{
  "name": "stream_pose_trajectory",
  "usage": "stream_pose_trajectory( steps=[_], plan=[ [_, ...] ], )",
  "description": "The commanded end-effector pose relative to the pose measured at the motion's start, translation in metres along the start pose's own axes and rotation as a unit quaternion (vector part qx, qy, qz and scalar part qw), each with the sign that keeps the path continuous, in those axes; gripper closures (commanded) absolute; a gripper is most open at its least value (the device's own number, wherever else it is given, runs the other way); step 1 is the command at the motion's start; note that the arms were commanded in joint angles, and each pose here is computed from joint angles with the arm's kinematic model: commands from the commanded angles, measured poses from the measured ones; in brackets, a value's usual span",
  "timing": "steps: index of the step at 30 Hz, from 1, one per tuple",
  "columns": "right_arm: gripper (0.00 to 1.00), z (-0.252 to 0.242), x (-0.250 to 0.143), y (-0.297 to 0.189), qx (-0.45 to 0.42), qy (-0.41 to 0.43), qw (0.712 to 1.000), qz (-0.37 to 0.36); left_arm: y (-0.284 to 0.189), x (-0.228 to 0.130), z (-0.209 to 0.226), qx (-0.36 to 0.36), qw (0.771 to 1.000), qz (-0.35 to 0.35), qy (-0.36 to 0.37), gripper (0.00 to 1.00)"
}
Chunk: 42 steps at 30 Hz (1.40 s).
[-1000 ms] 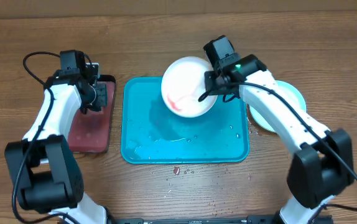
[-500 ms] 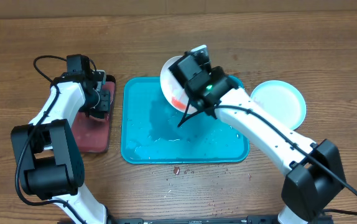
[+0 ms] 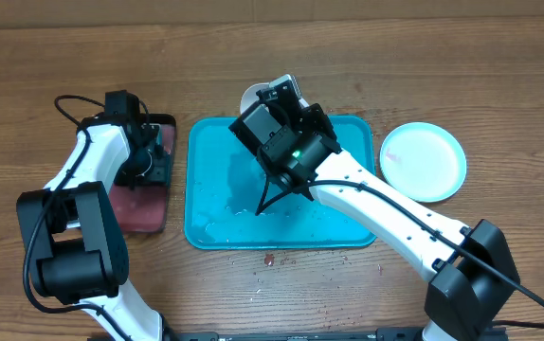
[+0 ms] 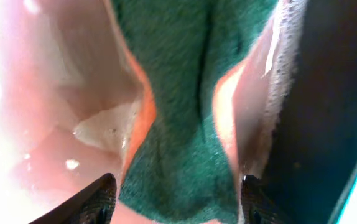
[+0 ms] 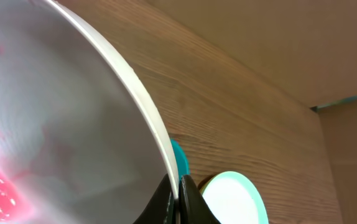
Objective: Clean dirty plates on tray and stack at the side
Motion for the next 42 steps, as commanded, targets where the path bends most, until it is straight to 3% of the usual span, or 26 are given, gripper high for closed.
stream_pose_trajectory(
  steps=[1,13,19,27,35,37,41,42],
  plan=[
    [0.96,-0.016,0.009,-0.011,-0.022,0.024,0.999,-0.020,0.001,0.000,0.003,0.015,1.000,0.004,-0.022,0.34],
    [0.96,-0.016,0.009,-0.011,-0.022,0.025,0.999,-0.021,0.001,0.000,0.003,0.015,1.000,0.007,-0.021,0.34],
    [0.96,-0.016,0.009,-0.011,-0.022,0.025,0.999,-0.021,0.001,0.001,0.003,0.014,1.000,0.004,-0.022,0.47],
    [0.96,-0.016,0.009,-0.011,-0.022,0.025,0.999,-0.021,0.001,0.005,0.002,0.013,1.000,-0.011,-0.022,0.39],
    [0.96,-0.016,0.009,-0.011,-0.023,0.025,0.999,-0.021,0.007,0.007,0.002,0.012,1.000,-0.013,-0.023,0.43],
    [0.96,-0.016,0.009,-0.011,-0.023,0.025,0.999,-0.021,0.011,0.005,0.002,0.013,1.000,-0.006,-0.022,0.49],
    [0.96,-0.016,0.009,-0.011,-0.023,0.025,0.999,-0.021,0.019,0.004,0.002,0.015,1.000,0.006,-0.025,0.95],
    [0.96,-0.016,0.009,-0.011,-0.023,0.025,0.999,-0.020,0.020,0.004,0.002,0.015,0.999,0.007,-0.027,0.96]
  ],
)
Point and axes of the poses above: each gripper's point midway between its finger pads, its own y axis out along the fingers, its own z axis along the line the jaws close on, x = y × z, the point moved 9 cm from there along -y, back along the fingers, and after that the axes turned 11 degrees about -y, right-handed, at the moved point
